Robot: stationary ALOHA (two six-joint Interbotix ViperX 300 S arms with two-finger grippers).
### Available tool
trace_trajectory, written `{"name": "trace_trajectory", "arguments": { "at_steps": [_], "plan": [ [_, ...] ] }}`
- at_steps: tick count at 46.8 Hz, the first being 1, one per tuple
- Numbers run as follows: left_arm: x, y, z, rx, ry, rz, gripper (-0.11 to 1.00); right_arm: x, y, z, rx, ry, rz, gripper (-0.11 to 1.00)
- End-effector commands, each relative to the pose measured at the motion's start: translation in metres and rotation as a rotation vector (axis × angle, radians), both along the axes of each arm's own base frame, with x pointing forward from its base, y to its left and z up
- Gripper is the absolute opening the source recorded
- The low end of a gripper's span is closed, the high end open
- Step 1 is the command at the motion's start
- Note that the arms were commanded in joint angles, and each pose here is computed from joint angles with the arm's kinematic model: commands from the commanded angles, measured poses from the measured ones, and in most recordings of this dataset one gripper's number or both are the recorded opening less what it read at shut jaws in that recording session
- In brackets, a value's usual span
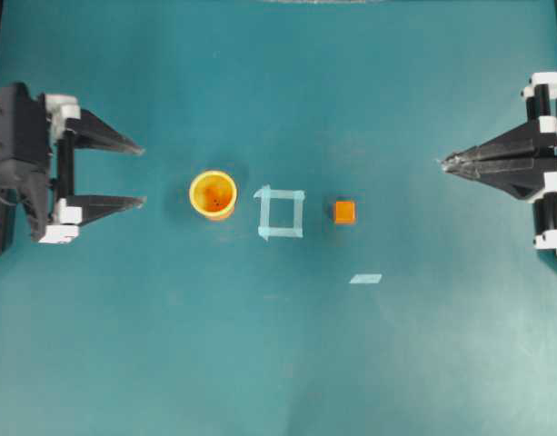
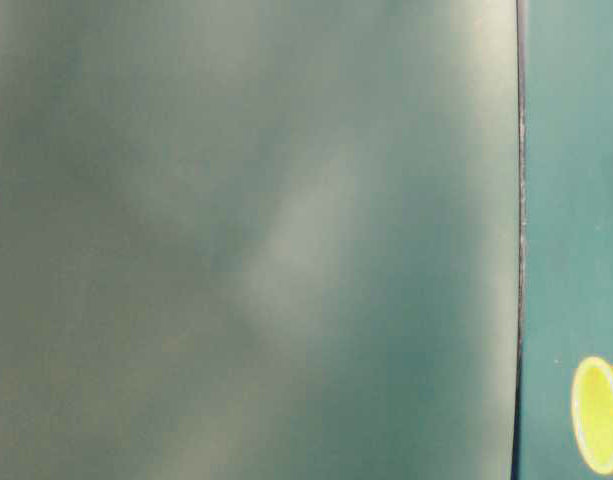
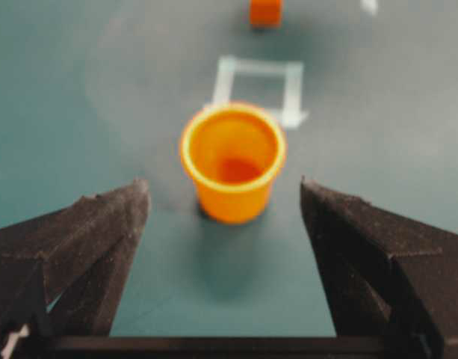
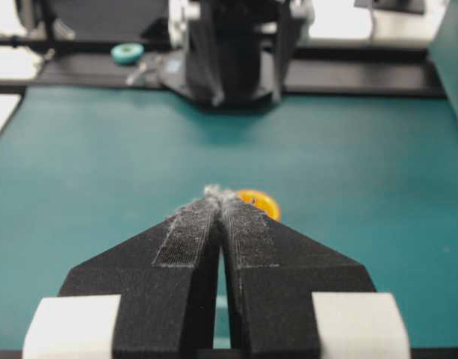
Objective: Move the cup forward with left arm.
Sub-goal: 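Advance the open left gripper rightward around the orange cup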
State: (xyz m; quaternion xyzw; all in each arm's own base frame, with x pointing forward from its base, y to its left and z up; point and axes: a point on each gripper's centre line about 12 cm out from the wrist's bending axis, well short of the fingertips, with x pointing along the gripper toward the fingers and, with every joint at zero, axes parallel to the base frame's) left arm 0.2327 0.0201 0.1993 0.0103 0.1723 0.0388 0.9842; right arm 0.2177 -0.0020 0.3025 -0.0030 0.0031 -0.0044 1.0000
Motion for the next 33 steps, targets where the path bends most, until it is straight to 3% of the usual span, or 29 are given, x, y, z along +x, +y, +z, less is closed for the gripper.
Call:
{"name": "trace_trajectory", "arguments": {
  "at_steps": [1,21,33],
  "plan": [
    [0.007,0.0,-0.005,0.01,-0.021,-0.008,0.78,0.002,0.0,0.016,0.0,-0.046,-0.001,0.0],
    [0.033,0.0,-0.059,0.004,0.051,-0.016,0.79,0.002,0.0,0.022,-0.001,-0.06,-0.001,0.0],
    [0.052,0.002,-0.072,0.004,0.059,-0.017,0.79,0.002,0.0,0.026,-0.001,-0.072,-0.001,0.0]
  ]
}}
